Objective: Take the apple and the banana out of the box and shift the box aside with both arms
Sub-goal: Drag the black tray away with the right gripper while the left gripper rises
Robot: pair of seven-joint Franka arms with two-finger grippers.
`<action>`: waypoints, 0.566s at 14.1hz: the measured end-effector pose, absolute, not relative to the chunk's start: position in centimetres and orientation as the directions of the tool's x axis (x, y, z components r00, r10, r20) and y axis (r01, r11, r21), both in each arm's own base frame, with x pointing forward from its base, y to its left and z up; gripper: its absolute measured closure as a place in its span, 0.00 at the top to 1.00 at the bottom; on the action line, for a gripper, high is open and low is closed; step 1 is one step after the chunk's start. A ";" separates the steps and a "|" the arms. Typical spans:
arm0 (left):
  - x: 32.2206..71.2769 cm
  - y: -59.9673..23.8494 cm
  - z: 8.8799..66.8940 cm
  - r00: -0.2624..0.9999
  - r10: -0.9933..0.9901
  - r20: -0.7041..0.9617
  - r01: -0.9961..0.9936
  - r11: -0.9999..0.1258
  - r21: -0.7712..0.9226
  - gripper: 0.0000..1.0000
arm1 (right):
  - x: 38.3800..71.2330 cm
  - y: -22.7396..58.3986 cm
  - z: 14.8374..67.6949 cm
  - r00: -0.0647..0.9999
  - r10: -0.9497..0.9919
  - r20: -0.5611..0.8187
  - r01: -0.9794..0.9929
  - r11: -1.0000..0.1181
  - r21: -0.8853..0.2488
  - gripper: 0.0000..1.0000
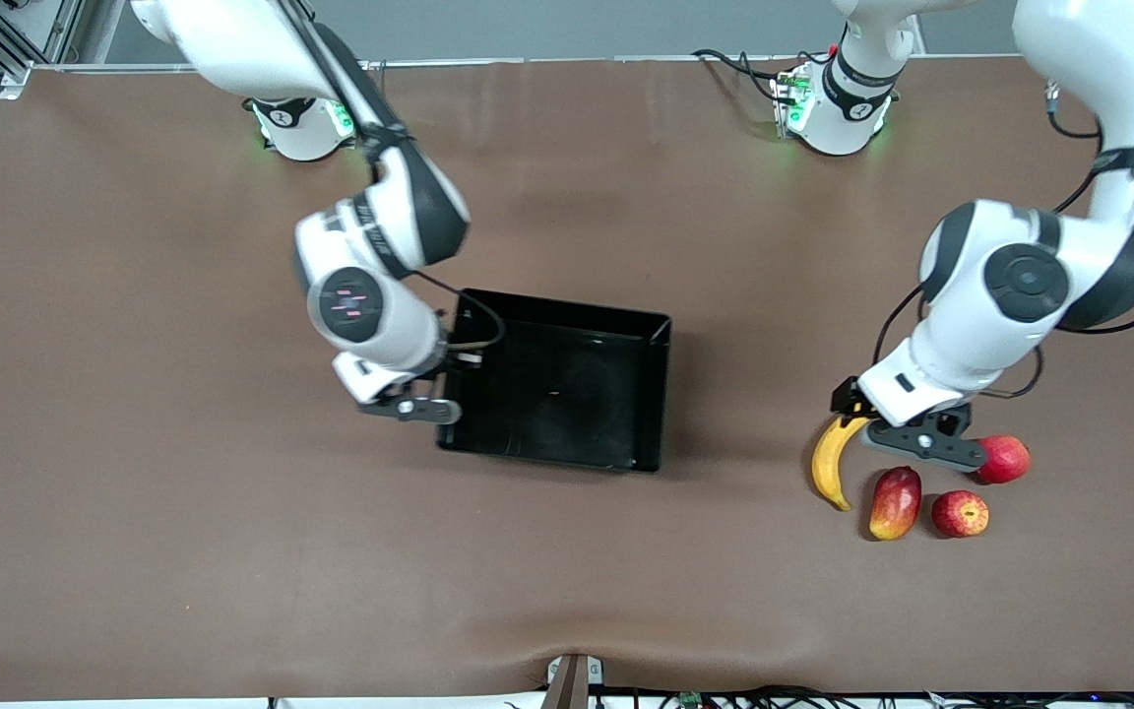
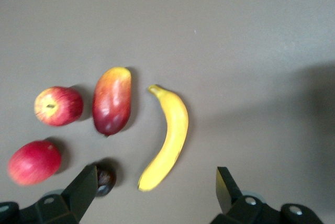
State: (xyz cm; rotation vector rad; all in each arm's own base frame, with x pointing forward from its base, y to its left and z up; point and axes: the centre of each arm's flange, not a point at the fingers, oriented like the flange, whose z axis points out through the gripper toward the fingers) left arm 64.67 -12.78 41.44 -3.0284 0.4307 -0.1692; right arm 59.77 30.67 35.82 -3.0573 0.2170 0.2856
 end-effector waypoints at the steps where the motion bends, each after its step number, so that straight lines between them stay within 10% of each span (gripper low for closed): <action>1: 64.7 -12.9 43.2 0.957 -0.277 0.086 -0.269 -0.958 -0.097 1.00 | 60.3 28.4 37.0 0.969 -0.133 -0.206 -0.146 -0.988 -0.050 0.06; 8: 63.6 -12.2 51.7 0.974 -0.223 0.030 -0.220 -0.972 -0.078 1.00 | 63.7 6.1 40.5 0.965 -0.089 -0.248 -0.122 -0.985 -0.121 0.06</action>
